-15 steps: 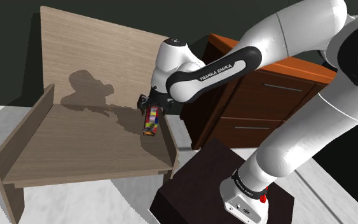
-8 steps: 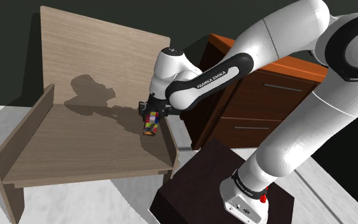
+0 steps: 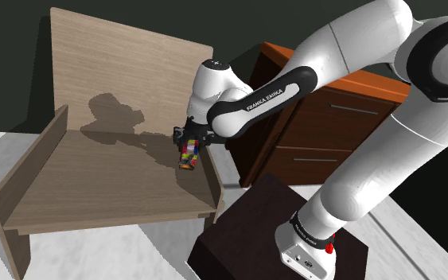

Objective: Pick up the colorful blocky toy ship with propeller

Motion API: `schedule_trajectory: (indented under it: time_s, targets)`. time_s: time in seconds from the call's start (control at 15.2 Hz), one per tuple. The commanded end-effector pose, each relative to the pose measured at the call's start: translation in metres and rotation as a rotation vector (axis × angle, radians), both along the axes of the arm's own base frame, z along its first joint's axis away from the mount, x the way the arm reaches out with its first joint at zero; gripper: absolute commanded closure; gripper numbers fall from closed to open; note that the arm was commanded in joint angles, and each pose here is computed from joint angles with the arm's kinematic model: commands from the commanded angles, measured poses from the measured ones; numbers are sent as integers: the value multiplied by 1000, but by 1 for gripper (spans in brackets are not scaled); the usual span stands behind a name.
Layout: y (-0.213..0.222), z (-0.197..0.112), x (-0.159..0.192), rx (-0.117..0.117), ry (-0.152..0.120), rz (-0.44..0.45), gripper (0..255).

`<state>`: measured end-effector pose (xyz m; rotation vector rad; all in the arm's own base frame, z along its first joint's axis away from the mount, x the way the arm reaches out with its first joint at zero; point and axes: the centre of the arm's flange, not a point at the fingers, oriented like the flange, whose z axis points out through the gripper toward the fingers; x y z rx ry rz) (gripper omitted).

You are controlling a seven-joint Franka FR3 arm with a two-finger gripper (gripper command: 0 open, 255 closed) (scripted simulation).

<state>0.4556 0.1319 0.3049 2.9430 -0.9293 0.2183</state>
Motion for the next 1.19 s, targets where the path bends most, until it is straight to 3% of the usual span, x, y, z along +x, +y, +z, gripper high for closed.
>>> schedule_trajectory:
  time_s: [0.0, 1.12]
  targets:
    - [0, -2, 0, 0, 3, 0, 255]
    - [0, 78, 0, 0, 3, 0, 255]
